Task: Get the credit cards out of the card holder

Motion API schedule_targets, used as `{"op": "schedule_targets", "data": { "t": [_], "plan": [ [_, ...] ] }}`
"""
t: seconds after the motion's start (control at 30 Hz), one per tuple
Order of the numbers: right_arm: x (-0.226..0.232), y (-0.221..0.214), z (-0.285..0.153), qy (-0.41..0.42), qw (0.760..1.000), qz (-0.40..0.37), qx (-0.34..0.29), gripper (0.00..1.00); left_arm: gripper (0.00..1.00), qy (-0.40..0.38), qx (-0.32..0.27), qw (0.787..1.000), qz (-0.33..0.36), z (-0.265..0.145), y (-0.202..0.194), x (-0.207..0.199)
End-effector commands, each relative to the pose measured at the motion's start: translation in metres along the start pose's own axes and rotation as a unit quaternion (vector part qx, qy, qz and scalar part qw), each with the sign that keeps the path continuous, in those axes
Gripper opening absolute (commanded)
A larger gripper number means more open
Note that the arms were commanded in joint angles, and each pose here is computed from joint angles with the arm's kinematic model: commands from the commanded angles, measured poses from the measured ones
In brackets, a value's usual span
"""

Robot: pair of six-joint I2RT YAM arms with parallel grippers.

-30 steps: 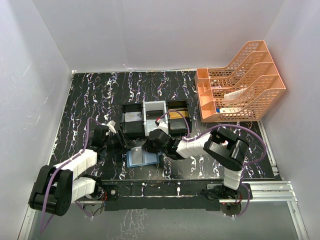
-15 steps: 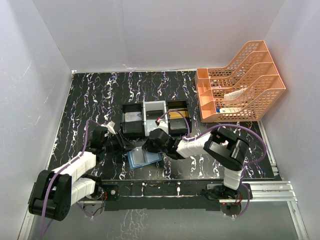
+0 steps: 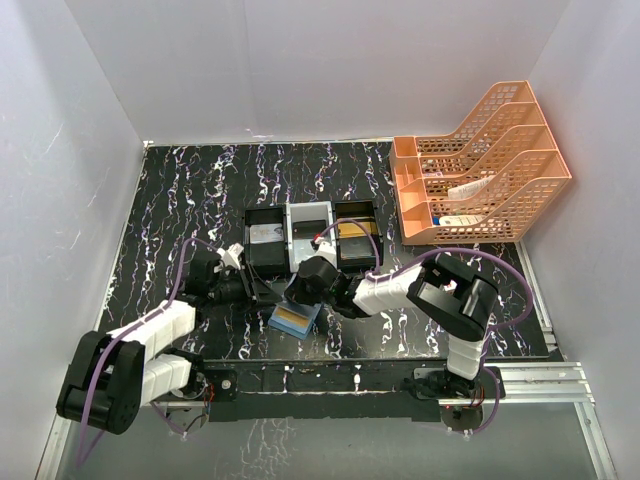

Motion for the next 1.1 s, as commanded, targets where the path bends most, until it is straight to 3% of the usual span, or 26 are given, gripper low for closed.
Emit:
{"op": "schedule_targets", "data": {
  "t": [0.0, 0.17, 0.37, 0.6, 0.87, 1.07],
  "plan": [
    [-0.016, -0.033, -0.004, -0.021, 0.997, -0.027, 0.072, 0.00, 0.33, -0.025, 0.002, 1.000, 0.009, 0.002, 0.004, -0.013],
    [-0.015, -0.030, -0.006, -0.019, 0.997, -0.029, 0.068, 0.00, 0.33, -0.001, -0.006, 1.000, -0.002, 0.003, 0.006, -0.011],
    [-0.008, -0.018, -0.015, -0.004, 0.998, -0.051, 0.046, 0.04, 0.32, 0.014, -0.067, 0.998, 0.018, -0.007, 0.012, -0.019],
    [-0.001, -0.012, -0.023, 0.016, 0.997, -0.064, 0.039, 0.11, 0.33, 0.028, -0.054, 0.998, -0.011, 0.000, 0.012, -0.014],
    [0.013, 0.018, -0.057, 0.064, 0.978, -0.200, -0.010, 0.46, 0.37, 0.124, -0.189, 0.974, -0.008, -0.033, 0.020, -0.014],
    [0.009, 0.016, -0.064, 0.092, 0.932, -0.346, 0.047, 0.67, 0.38, 0.140, -0.228, 0.963, 0.002, -0.046, 0.022, -0.018]
  ]
}}
Point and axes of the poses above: each gripper's point midway between its finger pads, its own z axis out along the fingers, its own x axis along the line the jaws close on, y = z × x, the point moved 8 cm from there along -z, back along the fingers, and after that the axes turned 10 degrees about -z, right-handed, at the moved point
